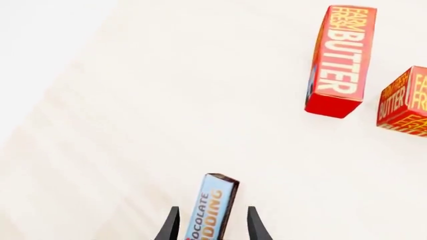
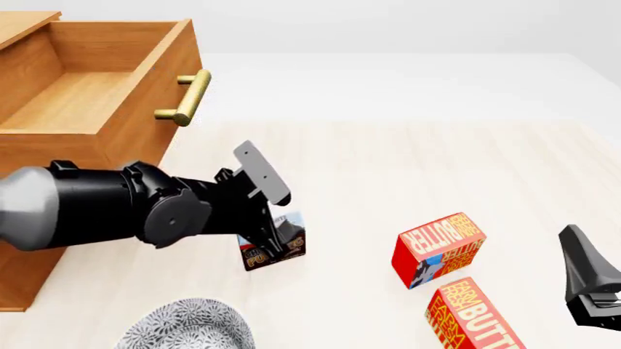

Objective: Put the chocolate pudding in the top drawer of the cabinet and close it.

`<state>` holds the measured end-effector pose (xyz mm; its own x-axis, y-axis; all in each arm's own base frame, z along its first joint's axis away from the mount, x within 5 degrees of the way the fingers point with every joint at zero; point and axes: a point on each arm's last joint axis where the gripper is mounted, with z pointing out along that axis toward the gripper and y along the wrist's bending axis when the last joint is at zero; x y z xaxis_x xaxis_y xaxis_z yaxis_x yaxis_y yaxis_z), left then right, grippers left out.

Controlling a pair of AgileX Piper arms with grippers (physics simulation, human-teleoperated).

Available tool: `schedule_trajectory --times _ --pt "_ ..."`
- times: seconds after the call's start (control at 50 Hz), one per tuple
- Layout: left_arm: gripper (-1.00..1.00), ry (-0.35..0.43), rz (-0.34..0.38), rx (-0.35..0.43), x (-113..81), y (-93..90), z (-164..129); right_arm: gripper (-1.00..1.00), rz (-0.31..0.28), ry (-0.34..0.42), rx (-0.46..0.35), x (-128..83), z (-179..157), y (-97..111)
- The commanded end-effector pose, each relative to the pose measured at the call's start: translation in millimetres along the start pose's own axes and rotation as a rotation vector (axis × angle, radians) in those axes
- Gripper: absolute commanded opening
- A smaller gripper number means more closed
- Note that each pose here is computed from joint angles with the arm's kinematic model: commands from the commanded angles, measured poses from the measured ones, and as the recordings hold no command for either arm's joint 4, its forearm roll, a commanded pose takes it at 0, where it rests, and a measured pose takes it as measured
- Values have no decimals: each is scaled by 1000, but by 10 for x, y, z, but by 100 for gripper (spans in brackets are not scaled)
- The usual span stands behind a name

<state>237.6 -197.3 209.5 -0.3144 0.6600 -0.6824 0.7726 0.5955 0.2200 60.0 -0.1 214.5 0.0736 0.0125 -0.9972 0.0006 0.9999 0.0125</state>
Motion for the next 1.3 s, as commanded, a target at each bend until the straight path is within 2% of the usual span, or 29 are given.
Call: schedule_trajectory --times 0.02,0.18,0.42,1.04,1.28,1.3 --pt "100 39 -40 -16 195 59 50 100 -2 -2 0 2 -9 0" --pt "100 46 -40 -27 266 93 81 100 -2 -2 0 2 -9 0" --pt "100 80 -66 -34 402 134 285 100 -2 -2 0 2 -9 0" --pt "100 90 -95 -5 419 3 390 100 -2 -2 0 2 -9 0" --pt "100 102 -130 10 423 -58 420 100 -2 -2 0 2 -9 0" --pt "-100 99 -161 -19 441 62 374 100 -2 -2 0 2 -9 0"
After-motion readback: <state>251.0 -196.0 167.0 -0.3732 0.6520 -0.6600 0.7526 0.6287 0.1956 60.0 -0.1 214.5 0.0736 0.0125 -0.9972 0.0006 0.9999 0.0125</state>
